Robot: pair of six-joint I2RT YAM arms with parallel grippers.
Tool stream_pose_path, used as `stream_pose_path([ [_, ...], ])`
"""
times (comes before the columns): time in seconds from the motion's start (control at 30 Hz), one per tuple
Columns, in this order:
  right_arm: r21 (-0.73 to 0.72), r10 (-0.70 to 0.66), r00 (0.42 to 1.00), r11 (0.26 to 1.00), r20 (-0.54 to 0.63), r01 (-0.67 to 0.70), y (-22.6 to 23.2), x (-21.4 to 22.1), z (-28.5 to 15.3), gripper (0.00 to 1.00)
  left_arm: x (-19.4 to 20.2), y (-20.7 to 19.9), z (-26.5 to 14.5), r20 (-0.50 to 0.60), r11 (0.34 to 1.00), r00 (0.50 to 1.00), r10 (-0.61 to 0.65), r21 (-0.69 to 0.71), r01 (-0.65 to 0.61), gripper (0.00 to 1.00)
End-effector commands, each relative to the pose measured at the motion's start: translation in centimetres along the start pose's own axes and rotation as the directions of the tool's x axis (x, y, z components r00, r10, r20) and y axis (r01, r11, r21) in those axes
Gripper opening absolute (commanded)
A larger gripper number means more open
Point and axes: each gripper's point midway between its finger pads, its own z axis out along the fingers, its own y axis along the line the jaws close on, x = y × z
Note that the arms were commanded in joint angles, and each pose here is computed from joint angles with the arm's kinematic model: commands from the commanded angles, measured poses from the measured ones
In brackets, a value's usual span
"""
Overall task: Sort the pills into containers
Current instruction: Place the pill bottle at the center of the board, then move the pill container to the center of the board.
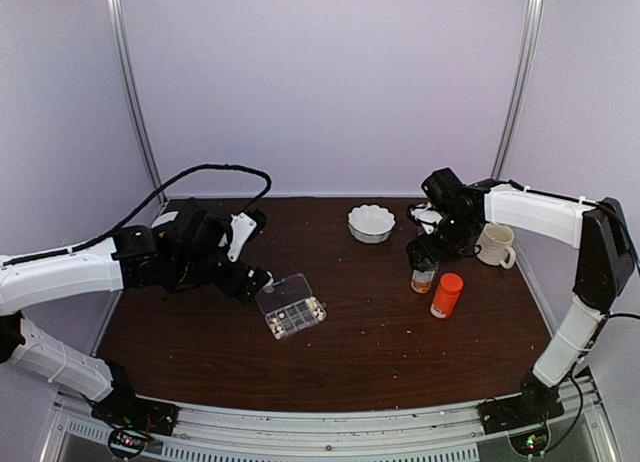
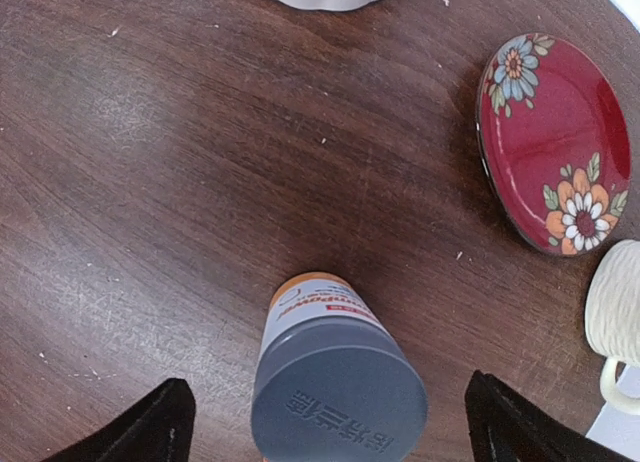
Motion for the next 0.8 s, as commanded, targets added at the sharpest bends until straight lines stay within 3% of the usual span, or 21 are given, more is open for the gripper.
stream_pose_path([
  [0.0, 0.059, 0.021, 0.997, 0.998, 0.072, -0.026, -1.4, -1.1, -2.4, 1.00, -0.9, 1.1, -0.9, 0.061, 0.998, 0.997, -0.052, -0.036, 0.054, 0.98],
  [0.17, 0.100, 0.024, 0.994, 0.994, 0.105, -0.035, -1.2, -1.8, -5.9, 1.00, -0.9, 1.8, -1.0, 0.069, 0.993, 0.994, -0.085, -0.075, 0.090, 0.98],
  [0.33, 0.182, -0.099, 0.983, 0.981, 0.157, 0.069, 2.2, -3.0, -9.3, 1.00, -0.8, 1.9, -0.8, 0.068, 0.986, 0.987, -0.143, -0.079, 0.148, 0.91],
  [0.43, 0.149, -0.060, 0.961, 0.989, 0.271, 0.019, 4.2, -4.4, -11.7, 1.00, -0.6, 1.9, -0.5, 0.046, 0.983, 0.986, -0.162, -0.082, 0.165, 0.80],
  [0.57, 0.013, -0.023, 0.920, 1.000, 0.392, 0.020, 6.5, -4.8, -12.1, 1.00, -0.1, 2.1, -0.1, 0.023, 0.977, 0.981, -0.192, -0.087, 0.193, 0.79],
  [0.77, -0.103, -0.022, 0.915, 0.992, 0.403, 0.069, 10.4, -5.7, -10.7, 1.00, 1.0, 3.6, 0.8, -0.008, 0.961, 0.965, -0.262, -0.092, 0.260, 0.69],
])
